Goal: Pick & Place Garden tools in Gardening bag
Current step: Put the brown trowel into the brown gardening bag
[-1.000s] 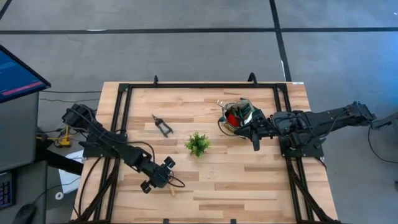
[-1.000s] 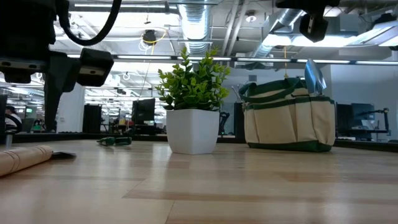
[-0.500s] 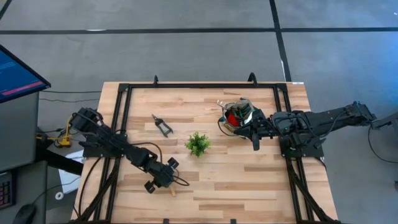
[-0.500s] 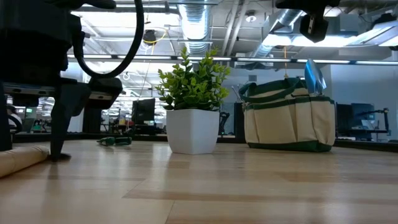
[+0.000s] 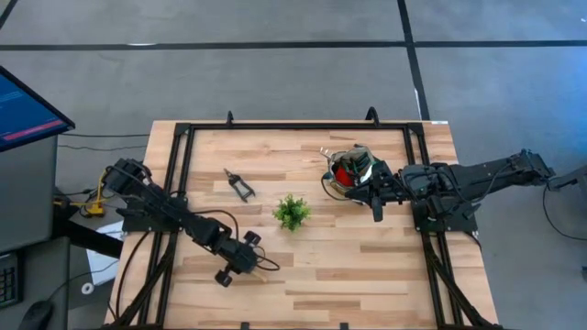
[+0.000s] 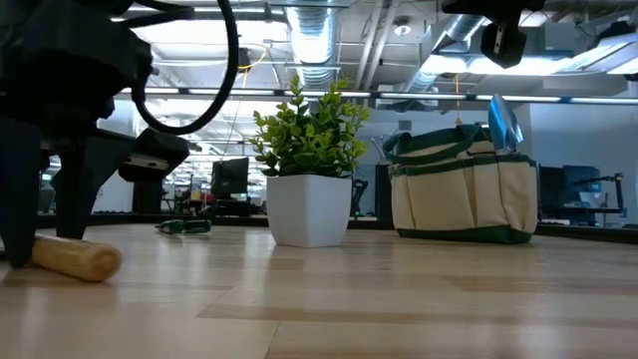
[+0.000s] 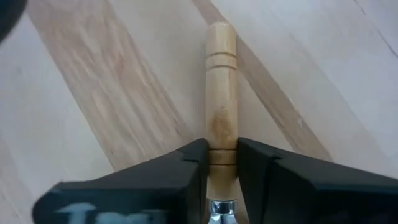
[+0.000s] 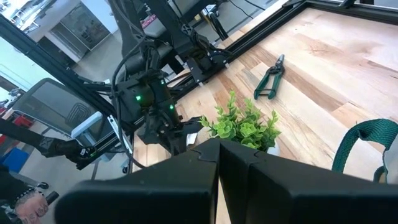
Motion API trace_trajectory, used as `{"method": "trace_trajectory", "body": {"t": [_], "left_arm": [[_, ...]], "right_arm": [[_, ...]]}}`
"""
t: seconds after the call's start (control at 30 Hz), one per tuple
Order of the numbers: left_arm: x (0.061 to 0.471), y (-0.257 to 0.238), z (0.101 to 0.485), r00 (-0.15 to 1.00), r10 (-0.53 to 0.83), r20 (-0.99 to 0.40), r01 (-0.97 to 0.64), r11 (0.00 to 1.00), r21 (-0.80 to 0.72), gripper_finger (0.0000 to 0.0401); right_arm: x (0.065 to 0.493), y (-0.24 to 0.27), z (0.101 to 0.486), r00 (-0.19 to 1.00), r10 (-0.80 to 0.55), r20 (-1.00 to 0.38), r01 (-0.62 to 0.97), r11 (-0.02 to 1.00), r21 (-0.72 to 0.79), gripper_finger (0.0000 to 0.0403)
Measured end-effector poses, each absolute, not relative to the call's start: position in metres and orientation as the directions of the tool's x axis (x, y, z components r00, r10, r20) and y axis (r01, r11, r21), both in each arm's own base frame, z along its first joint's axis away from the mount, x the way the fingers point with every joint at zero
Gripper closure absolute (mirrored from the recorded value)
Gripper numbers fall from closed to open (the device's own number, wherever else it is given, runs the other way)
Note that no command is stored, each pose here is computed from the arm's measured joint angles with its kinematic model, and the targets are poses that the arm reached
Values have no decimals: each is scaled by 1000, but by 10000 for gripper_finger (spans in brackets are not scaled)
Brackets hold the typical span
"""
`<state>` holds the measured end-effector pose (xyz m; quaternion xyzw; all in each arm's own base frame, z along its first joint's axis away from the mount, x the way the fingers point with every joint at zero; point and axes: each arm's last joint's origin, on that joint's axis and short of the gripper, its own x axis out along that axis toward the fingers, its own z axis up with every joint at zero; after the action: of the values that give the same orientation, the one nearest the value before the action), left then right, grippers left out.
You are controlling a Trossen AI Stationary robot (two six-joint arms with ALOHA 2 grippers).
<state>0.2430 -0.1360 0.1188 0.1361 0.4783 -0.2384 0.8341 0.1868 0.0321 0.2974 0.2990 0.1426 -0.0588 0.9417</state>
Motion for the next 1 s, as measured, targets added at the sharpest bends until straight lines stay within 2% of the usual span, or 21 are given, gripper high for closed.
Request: {"method": "trace_trajectory", "body": {"t": [0.23,0.47,0.83,1.0], "left_arm": [[241,-134,123,435,-263,-861,439,897,-52,364],[233,-123,144,434,-250,-865,372,925,-81,364],[249,-77,207,500,-178,-848,230,971,-68,364],[257,-55,234,487,-126,-864,195,980,-33,364]], "right_arm": [[187,32,297,952,-24,-304,195,814,547,403],[187,32,297,953,-17,-302,187,817,545,403],[188,33,302,967,-10,-253,145,842,519,403],[187,40,302,966,28,-255,112,847,519,403]]}}
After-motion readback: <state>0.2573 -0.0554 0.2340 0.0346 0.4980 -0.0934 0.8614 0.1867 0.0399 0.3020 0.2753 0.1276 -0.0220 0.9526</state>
